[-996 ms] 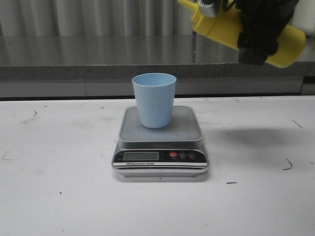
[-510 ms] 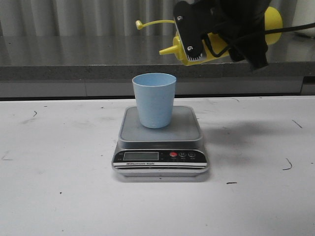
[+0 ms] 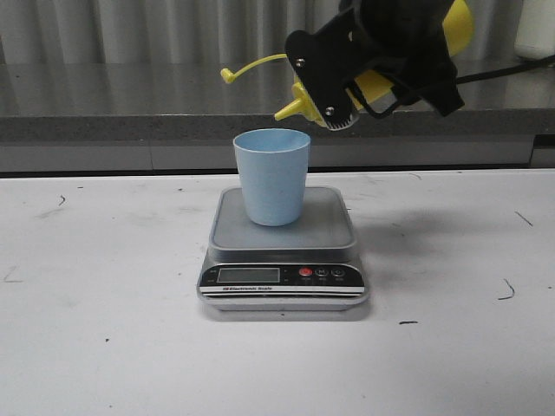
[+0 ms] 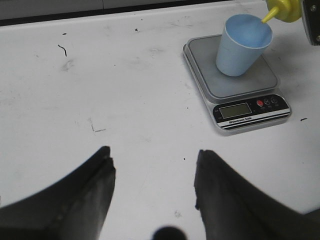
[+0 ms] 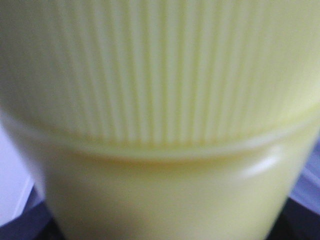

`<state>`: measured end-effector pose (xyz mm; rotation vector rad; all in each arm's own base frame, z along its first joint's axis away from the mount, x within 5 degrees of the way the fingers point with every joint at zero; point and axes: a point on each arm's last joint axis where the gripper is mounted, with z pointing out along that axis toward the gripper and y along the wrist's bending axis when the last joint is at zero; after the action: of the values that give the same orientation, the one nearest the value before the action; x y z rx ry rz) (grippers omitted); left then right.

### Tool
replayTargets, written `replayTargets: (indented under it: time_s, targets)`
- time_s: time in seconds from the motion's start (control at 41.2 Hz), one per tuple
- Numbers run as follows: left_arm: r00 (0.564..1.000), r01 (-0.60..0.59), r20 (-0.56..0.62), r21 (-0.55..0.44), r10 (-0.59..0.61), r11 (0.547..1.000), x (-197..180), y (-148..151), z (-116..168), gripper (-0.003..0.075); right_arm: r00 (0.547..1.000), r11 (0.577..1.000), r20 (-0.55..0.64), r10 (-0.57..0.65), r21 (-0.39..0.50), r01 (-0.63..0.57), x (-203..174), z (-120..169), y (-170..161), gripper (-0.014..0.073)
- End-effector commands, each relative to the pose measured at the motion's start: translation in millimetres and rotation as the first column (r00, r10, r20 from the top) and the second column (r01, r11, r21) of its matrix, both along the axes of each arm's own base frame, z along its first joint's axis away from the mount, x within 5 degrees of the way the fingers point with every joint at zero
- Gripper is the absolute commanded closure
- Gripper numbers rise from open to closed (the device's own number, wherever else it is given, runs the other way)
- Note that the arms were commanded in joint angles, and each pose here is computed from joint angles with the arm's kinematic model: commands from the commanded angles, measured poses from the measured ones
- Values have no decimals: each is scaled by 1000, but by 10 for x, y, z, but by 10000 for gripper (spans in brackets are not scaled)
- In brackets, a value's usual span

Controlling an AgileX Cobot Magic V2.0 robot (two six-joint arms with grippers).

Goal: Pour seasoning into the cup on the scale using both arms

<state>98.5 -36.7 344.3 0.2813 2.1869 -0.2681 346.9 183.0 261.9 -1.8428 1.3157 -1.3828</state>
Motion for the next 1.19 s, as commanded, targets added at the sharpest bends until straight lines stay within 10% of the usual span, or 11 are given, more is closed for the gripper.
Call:
replayTargets:
  time_s: [0.0,0.243,0.558,0.971,1.166]
  targets:
    - [996,1,86,-44,3,999,22,-14,132,355,990,1000,140,0,-31,4,-19,400,-51,275]
    - [996,1,86,-44,3,999,22,-14,132,355,978,956,165,-125,285,73,-21,390,-47,275]
    - [997,1,81,-43,3,999,20,-13,128,355,949,528,37,-313,837,142,-242,629,-144,275]
    - [997,1,81,-43,3,999,20,-13,128,355,902,-3,-240,-359,967,256,-615,529,-969,275]
    - [997,1,81,-43,3,999,20,-13,128,355,917,-74,-313,-248,950,305,-611,171,-1179,275]
